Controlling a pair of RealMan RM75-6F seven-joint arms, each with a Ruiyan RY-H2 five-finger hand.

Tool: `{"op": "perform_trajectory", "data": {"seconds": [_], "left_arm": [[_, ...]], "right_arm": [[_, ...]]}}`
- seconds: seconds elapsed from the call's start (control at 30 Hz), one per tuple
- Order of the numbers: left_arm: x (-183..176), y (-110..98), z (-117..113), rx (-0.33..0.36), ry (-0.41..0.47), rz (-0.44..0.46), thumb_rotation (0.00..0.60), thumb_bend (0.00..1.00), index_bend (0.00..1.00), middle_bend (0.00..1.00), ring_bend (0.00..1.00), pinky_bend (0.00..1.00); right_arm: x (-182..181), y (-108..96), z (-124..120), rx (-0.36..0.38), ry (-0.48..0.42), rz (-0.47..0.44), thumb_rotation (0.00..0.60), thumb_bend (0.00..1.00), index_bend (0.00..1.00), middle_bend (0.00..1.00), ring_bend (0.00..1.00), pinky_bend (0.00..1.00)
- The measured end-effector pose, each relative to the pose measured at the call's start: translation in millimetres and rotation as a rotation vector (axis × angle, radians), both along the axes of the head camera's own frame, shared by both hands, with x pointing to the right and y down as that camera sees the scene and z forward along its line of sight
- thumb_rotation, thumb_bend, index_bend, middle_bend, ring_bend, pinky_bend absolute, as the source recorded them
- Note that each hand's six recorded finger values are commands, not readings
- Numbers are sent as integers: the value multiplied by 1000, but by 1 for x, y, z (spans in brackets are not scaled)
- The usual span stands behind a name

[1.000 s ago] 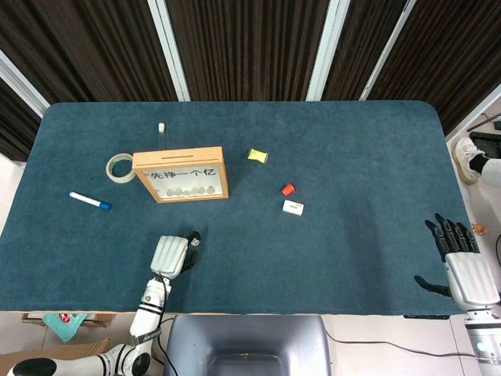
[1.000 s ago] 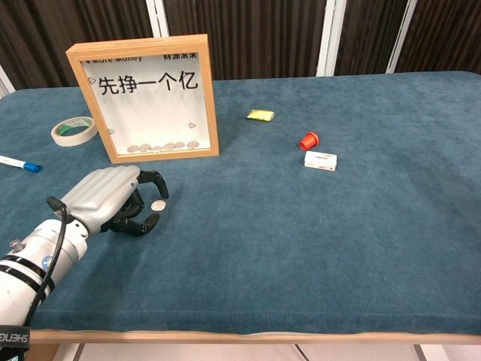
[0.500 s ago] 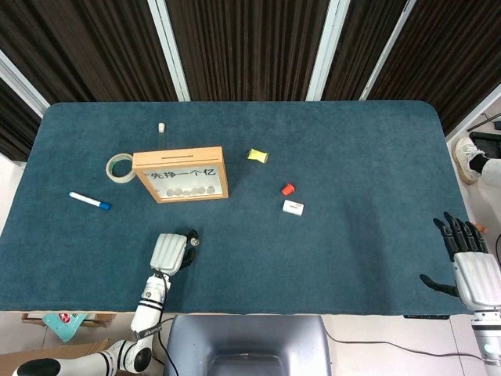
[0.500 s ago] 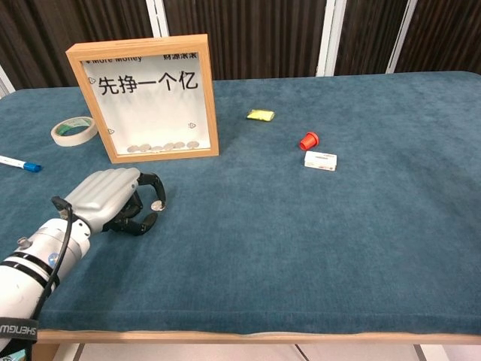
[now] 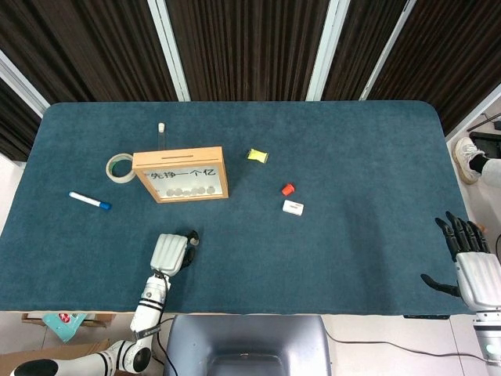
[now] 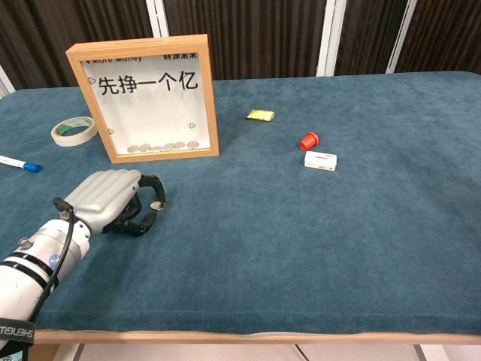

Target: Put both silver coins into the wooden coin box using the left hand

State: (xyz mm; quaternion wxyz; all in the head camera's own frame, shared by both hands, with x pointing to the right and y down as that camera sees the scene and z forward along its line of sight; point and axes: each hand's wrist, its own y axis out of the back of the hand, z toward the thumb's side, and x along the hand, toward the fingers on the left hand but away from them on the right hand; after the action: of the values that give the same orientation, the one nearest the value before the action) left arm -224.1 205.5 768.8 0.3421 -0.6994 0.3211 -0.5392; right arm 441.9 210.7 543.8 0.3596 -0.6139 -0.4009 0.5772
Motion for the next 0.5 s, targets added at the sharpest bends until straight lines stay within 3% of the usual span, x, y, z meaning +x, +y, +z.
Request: {"op": "perform_trajectory", "data": {"seconds": [0.5], "left_arm": [[-5, -2, 1, -2, -27, -2, 600, 392, 440, 1000, 1000, 1000]], "right_arm": [[0, 0, -1, 1, -3, -1, 600, 170, 0, 0, 0, 0]]}}
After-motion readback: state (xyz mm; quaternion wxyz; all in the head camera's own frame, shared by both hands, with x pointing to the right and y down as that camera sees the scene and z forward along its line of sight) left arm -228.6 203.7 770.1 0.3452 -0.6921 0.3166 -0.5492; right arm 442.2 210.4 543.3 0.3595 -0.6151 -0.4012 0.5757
